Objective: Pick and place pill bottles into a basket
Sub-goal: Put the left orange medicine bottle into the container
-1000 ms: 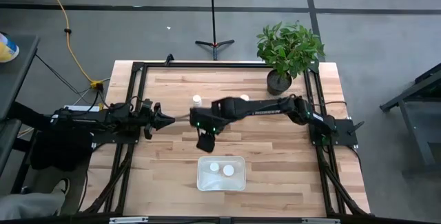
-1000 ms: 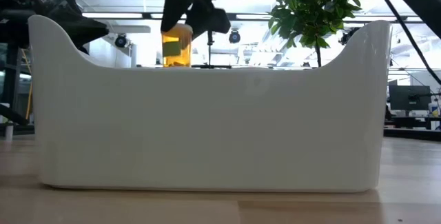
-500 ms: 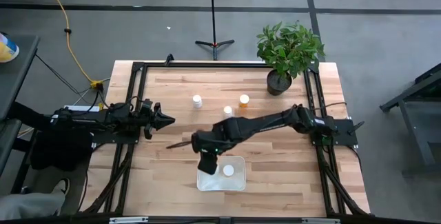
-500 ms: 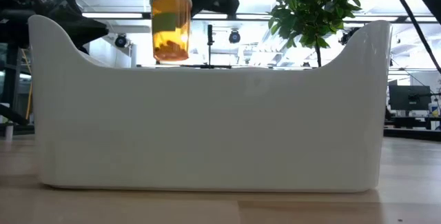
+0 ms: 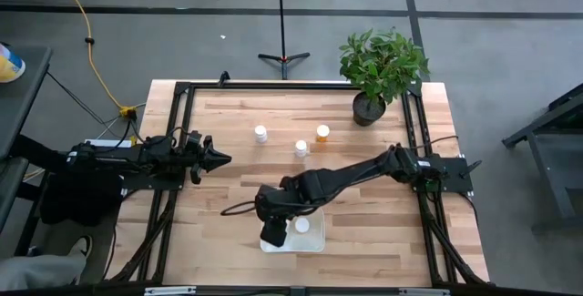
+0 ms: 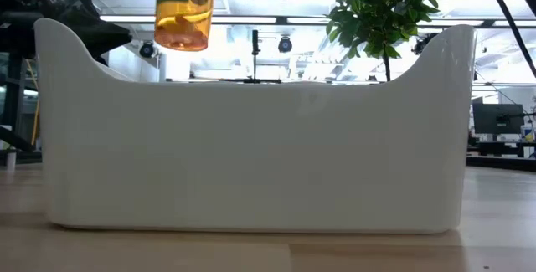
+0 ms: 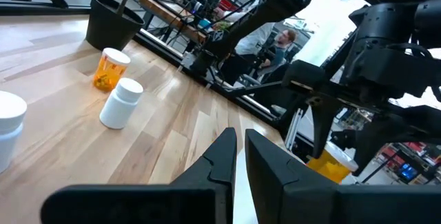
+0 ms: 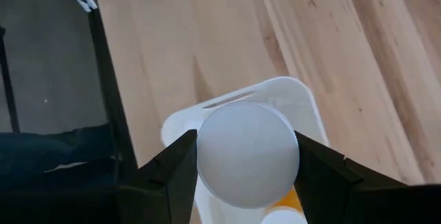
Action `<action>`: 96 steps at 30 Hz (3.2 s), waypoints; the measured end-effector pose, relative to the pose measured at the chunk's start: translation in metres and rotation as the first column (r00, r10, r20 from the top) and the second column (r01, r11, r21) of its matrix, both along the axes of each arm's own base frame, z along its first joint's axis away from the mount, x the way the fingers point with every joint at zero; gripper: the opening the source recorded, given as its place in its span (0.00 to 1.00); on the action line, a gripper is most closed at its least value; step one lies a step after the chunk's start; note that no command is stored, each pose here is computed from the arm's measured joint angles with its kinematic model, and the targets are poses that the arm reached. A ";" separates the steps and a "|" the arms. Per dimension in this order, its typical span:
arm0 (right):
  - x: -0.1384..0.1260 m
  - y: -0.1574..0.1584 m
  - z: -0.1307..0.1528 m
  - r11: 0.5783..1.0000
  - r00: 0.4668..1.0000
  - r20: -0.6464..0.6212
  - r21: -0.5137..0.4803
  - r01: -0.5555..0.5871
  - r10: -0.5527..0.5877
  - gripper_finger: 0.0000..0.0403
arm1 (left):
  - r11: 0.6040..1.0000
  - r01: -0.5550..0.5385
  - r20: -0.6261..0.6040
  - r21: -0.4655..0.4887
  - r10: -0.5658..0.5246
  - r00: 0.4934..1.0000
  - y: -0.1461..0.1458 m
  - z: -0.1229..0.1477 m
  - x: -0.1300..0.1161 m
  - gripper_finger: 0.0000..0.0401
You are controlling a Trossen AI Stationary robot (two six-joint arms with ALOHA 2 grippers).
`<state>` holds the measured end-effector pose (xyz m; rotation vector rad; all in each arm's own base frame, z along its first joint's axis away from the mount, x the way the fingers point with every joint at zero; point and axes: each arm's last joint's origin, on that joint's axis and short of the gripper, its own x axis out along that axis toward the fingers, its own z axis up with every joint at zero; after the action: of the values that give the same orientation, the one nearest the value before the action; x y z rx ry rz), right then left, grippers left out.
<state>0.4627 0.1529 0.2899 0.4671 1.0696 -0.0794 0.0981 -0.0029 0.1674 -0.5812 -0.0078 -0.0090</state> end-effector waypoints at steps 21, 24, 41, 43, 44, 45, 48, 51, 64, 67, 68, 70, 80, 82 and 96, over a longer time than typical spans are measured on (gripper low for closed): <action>0.006 0.020 -0.023 1.000 1.000 -0.019 -0.006 -0.013 0.013 0.47 | 1.000 -0.002 0.000 0.000 0.002 1.000 0.000 0.000 0.000 0.17; 0.009 0.022 -0.033 1.000 0.999 -0.036 -0.001 -0.021 0.020 0.47 | 1.000 -0.002 0.000 0.000 0.002 1.000 0.000 0.000 0.000 0.17; 0.023 0.018 -0.068 0.999 0.995 -0.091 0.001 -0.043 0.043 0.47 | 1.000 -0.003 0.000 0.000 0.003 1.000 0.000 0.000 0.000 0.17; 0.025 0.014 -0.071 0.999 0.995 -0.093 0.000 -0.035 0.035 0.47 | 1.000 -0.003 0.000 0.000 0.003 1.000 0.000 0.000 0.000 0.17; 0.026 0.013 -0.073 0.999 0.995 -0.096 -0.001 -0.034 0.034 0.47 | 1.000 -0.003 0.000 0.000 0.003 1.000 0.000 0.000 0.000 0.17; 0.027 0.011 -0.074 0.999 0.994 -0.101 -0.002 -0.032 0.031 0.47 | 1.000 -0.003 0.001 0.000 0.003 1.000 0.000 0.000 0.000 0.17; 0.029 0.007 -0.076 0.999 0.994 -0.099 0.001 -0.037 0.037 0.47 | 1.000 -0.003 0.000 0.000 0.003 1.000 0.000 0.000 0.000 0.17; 0.030 0.004 -0.077 0.999 0.994 -0.102 0.002 -0.033 0.033 0.47 | 1.000 -0.004 0.000 0.000 0.004 1.000 0.000 0.000 0.000 0.17; 0.036 -0.005 -0.097 0.999 0.988 -0.152 0.021 -0.037 0.040 0.47 | 1.000 -0.004 0.001 0.000 0.004 1.000 0.000 0.000 0.000 0.17; 0.037 -0.007 -0.098 0.999 0.987 -0.154 0.026 -0.036 0.040 0.49 | 1.000 -0.004 0.001 0.000 0.004 1.000 0.000 0.000 0.000 0.17; 0.037 -0.008 -0.098 0.999 0.987 -0.154 0.027 -0.034 0.038 0.49 | 1.000 -0.004 0.001 0.000 0.004 1.000 0.000 0.000 0.000 0.17; 0.038 -0.010 -0.098 0.999 0.987 -0.156 0.027 -0.030 0.034 0.51 | 1.000 -0.004 0.001 0.000 0.004 1.000 0.000 0.000 0.000 0.17; 0.040 -0.019 -0.103 0.999 0.984 -0.176 0.046 -0.029 0.037 0.64 | 1.000 -0.002 0.001 0.000 0.002 1.000 0.000 0.000 0.000 0.17; 0.040 -0.018 -0.103 0.997 0.983 -0.176 0.060 -0.038 0.048 0.65 | 1.000 -0.002 0.001 0.000 0.002 1.000 0.000 0.000 0.000 0.17; 0.037 -0.024 -0.093 0.994 0.980 -0.184 0.092 -0.063 0.079 0.66 | 1.000 -0.001 0.001 0.000 0.001 1.000 0.000 0.000 0.000 0.17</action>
<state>0.5002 0.1286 0.1967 0.5052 1.2774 -0.0143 0.0981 -0.0029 0.1674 -0.5816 -0.0085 -0.0086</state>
